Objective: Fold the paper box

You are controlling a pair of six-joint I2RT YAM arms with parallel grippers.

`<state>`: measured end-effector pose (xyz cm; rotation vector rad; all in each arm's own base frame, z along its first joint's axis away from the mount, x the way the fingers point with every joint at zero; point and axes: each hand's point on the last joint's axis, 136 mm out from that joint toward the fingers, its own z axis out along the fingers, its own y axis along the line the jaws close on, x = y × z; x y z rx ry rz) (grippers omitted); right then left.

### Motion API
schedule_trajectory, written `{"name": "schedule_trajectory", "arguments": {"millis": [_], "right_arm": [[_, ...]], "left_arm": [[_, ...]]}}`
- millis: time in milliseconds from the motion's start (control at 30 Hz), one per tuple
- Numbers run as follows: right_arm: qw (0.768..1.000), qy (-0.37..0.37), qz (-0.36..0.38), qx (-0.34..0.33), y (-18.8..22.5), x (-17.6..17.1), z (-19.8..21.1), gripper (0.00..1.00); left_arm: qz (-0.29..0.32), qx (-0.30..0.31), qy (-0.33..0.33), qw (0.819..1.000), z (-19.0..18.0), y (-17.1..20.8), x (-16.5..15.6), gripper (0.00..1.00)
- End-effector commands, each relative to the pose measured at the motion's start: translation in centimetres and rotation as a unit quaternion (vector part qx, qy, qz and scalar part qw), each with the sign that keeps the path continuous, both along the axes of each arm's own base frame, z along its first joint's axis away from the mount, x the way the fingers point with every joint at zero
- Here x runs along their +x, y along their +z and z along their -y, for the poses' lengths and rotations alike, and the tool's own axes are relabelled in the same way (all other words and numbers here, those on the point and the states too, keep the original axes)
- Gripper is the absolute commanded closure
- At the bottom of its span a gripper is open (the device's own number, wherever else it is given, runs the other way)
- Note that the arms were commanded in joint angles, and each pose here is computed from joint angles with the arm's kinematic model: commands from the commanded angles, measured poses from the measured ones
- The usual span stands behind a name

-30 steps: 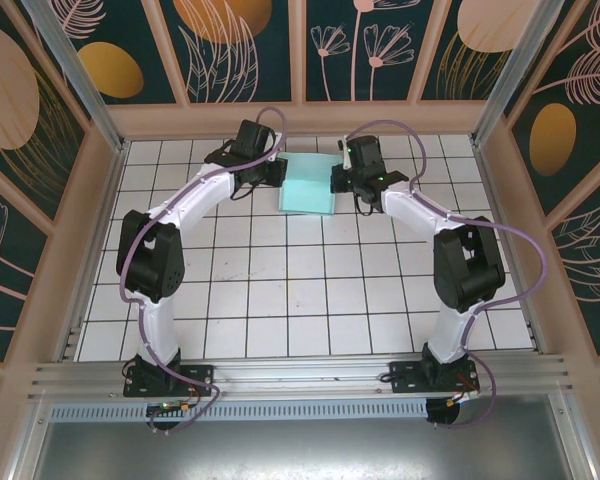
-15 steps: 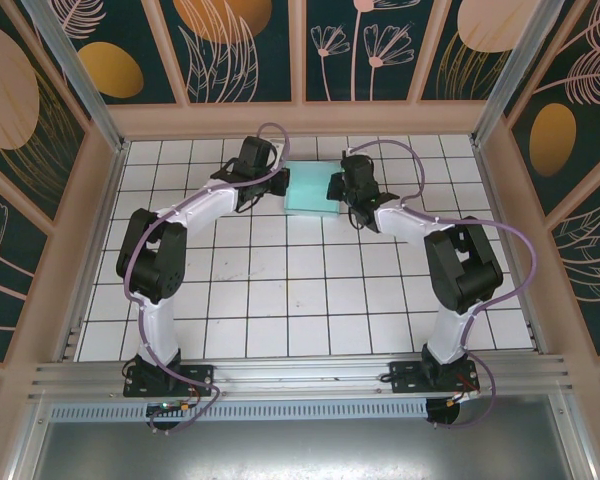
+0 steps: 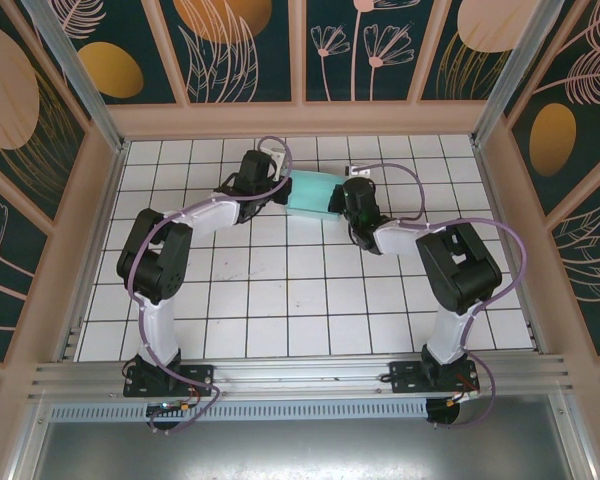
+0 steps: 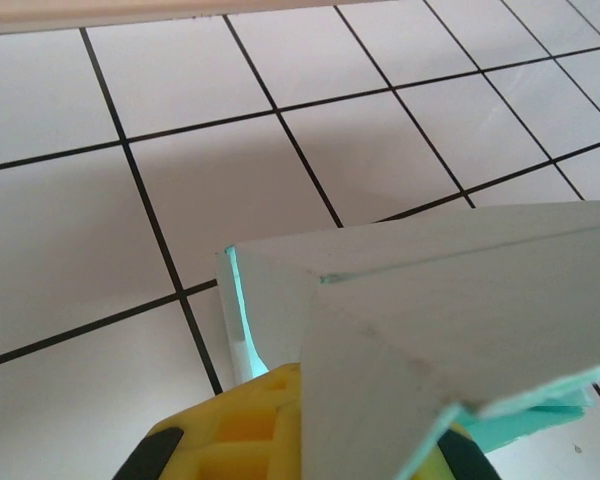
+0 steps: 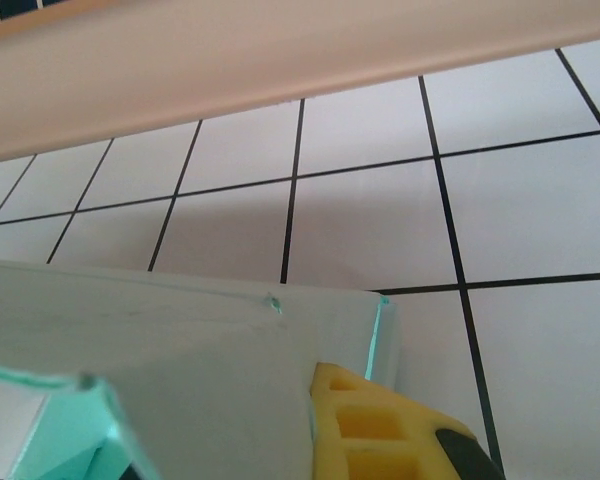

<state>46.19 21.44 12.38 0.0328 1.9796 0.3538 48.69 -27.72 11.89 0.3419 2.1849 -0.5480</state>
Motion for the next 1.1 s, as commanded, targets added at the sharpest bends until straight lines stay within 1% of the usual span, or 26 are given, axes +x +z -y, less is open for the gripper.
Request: {"name": "schedule_trajectory", "arguments": {"millis": [0,133,267,300,433,600,767,867,933,967,1067], "right_arm": [[0.997,0.005,0.072,0.035,2.9,0.1,-1.0,1.0],[0.996,0.002,0.089,0.029,2.3,-0.5,-0.6,1.0],[0.995,-0.002,0.101,0.019,1.4,-0.8,-0.1,1.0],[0.994,0.006,0.104,0.02,1.3,-1.3,-0.8,1.0],[0.993,0.007,0.114,0.015,0.6,-1.8,-0.9,1.0],[0.991,0.01,0.131,0.015,1.0,-2.2,-1.0,1.0],[0.992,0.005,0.125,0.027,0.8,-2.4,-0.9,1.0],[0.991,0.002,0.126,0.038,0.8,-2.9,-1.0,1.0],[0.991,0.004,0.13,0.039,0.9,-3.3,-1.2,1.0],[0.991,0.005,0.131,0.039,0.8,-3.5,-1.3,1.0],[0.99,0.007,0.136,0.039,1.0,-4.0,-1.6,1.0]], "left_arm": [[0.038,-0.012,-0.021,0.999,0.8,1.5,-0.5,1.0],[0.061,-0.012,-0.021,0.998,0.4,1.0,-0.9,1.0],[0.067,-0.014,-0.018,0.998,0.3,0.3,-1.1,1.0],[0.067,-0.013,-0.017,0.998,0.3,0.1,-1.1,1.0],[0.078,-0.013,-0.007,0.997,0.1,-0.3,-1.3,1.0],[0.099,-0.012,0.016,0.995,-0.7,-1.1,-1.5,1.0],[0.103,-0.006,0.028,0.994,-1.4,-2.3,-1.8,1.0],[0.107,-0.012,0.031,0.994,-1.6,-2.3,-2.2,1.0],[0.117,-0.017,0.036,0.992,-1.7,-1.6,-2.1,1.0],[0.108,-0.012,0.038,0.993,-2.0,-2.6,-2.8,1.0],[0.115,-0.02,0.044,0.992,-2.2,-2.2,-3.4,1.0]]}}
